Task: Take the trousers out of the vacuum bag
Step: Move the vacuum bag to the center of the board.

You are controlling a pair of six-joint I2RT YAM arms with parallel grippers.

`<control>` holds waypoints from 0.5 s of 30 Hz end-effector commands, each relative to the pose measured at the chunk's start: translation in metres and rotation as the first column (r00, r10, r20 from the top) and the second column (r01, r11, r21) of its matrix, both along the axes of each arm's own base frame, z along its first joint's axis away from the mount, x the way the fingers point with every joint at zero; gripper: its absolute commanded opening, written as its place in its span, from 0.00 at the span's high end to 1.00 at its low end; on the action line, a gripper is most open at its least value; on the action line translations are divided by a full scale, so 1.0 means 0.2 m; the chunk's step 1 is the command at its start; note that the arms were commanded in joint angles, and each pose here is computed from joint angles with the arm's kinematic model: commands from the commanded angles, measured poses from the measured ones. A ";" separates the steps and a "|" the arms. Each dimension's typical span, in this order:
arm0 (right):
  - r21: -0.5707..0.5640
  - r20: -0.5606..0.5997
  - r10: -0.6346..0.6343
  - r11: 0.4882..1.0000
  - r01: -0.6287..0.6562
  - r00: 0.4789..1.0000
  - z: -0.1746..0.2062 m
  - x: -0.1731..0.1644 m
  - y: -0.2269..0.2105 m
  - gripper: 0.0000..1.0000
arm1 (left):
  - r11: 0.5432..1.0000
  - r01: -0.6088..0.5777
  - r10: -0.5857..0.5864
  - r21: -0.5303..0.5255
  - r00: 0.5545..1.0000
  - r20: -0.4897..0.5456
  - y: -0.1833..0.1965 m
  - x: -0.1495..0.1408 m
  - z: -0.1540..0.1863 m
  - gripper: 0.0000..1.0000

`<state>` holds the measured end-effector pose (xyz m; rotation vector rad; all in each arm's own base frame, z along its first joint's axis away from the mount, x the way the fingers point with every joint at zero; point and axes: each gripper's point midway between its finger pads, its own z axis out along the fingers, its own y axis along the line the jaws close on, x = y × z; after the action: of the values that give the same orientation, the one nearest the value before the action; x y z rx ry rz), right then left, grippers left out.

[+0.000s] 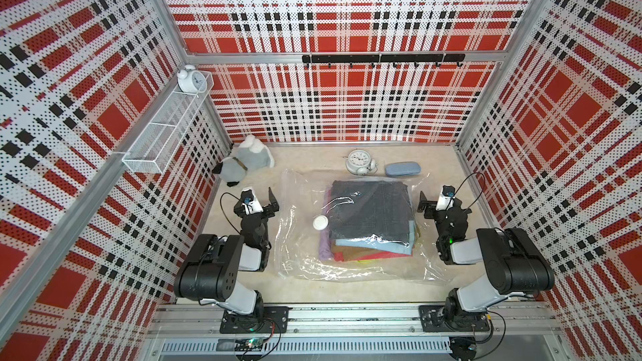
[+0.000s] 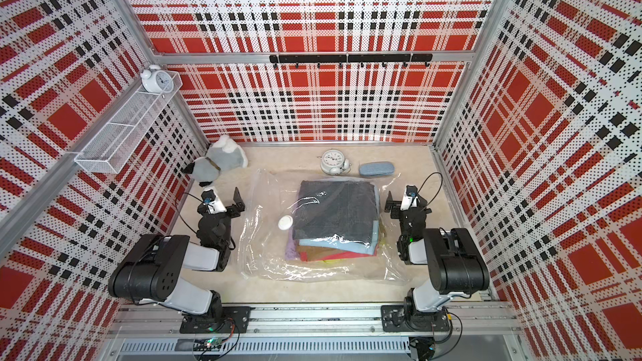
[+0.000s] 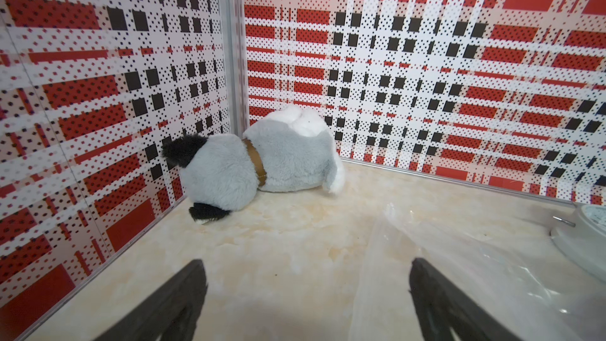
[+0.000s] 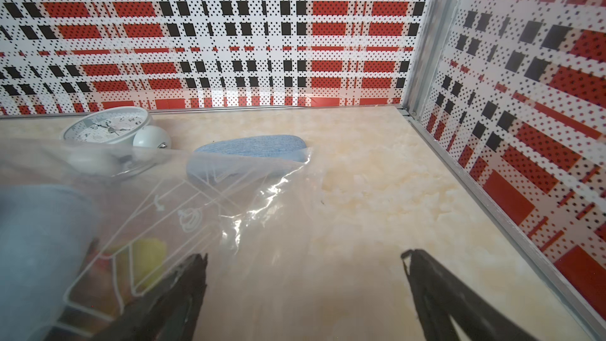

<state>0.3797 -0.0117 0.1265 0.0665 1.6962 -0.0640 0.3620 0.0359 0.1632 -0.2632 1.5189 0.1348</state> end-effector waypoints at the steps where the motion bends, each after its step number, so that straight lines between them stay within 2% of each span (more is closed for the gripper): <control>1: 0.013 0.070 -0.035 0.999 0.034 0.997 0.11 -0.02 -0.02 0.00 | 0.999 -0.036 0.036 -0.003 0.997 0.062 0.03 -0.07 0.10 0.02; 6: 0.016 0.077 -0.056 0.998 0.054 0.995 0.20 -0.04 -0.04 0.00 | 0.999 -0.041 0.040 0.012 0.995 0.091 0.00 -0.09 0.22 0.02; 11: 0.051 0.068 -0.042 0.998 0.039 0.997 0.34 -0.03 -0.02 0.00 | 0.999 -0.013 0.012 0.031 0.999 0.047 -0.07 -0.01 0.32 0.02; 14: 0.060 0.213 -0.041 0.998 0.028 0.976 0.67 0.02 -0.02 0.00 | 0.998 0.030 -0.028 0.052 0.999 -0.039 -0.13 0.08 0.35 0.01; 15: 0.077 0.066 0.009 0.997 -0.014 0.998 0.55 0.05 0.02 0.00 | 0.996 0.060 -0.055 0.060 0.995 -0.080 -0.15 0.10 0.34 0.02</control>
<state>0.3823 -0.0178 0.2374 0.1304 1.5202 -0.0511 0.3706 0.0165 0.2471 -0.2427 1.4407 0.1273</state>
